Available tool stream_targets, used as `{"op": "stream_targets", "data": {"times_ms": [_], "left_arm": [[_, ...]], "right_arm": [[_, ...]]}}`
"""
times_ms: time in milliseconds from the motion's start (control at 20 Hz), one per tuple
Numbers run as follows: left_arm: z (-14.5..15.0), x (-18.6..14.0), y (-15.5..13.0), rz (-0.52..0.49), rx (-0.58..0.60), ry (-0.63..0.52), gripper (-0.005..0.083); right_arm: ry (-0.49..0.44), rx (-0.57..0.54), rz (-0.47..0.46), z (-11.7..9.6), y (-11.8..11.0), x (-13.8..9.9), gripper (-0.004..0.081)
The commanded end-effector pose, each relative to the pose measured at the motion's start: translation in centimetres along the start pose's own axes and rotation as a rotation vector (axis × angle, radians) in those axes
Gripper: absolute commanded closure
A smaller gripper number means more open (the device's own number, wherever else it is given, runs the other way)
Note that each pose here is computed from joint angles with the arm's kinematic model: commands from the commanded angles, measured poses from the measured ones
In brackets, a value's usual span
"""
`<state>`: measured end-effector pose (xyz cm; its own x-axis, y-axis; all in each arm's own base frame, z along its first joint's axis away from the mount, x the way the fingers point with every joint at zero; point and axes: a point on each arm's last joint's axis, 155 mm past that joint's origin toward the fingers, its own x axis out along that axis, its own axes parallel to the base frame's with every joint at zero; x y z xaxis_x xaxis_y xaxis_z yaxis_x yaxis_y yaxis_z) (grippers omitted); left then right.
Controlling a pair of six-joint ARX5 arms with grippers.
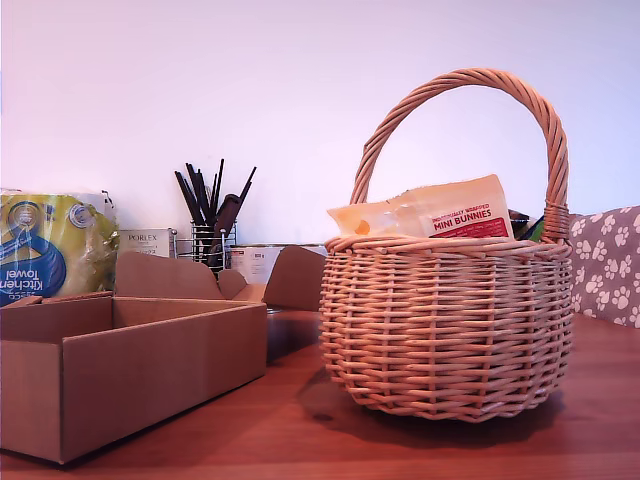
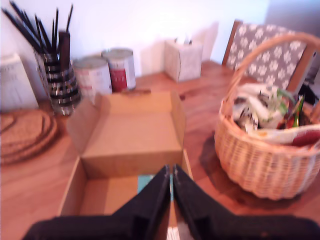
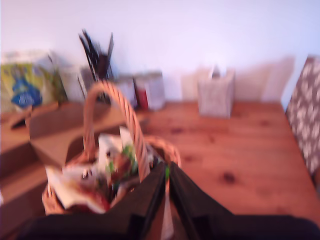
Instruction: Move the bags of Easter eggs from the cardboard box on the left into the woven basket on the right side.
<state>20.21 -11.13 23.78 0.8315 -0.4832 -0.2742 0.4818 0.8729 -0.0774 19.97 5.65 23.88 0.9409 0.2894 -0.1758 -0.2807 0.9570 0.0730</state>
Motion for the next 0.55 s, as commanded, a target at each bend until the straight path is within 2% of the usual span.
{"op": "stream_targets", "data": {"times_ms": [0,500], "left_arm": [[-1.0,0.2,0.1,0.003,-0.01,0.028,0.0793],[-3.3,0.1,0.2,0.007,-0.019,0.117,0.0792]], "right_arm": [[0.035,0.0,0.0,-1.0,0.0,0.2,0.0783],[0.031,-0.001,0.0,-0.9,0.0,0.2,0.0783]]}}
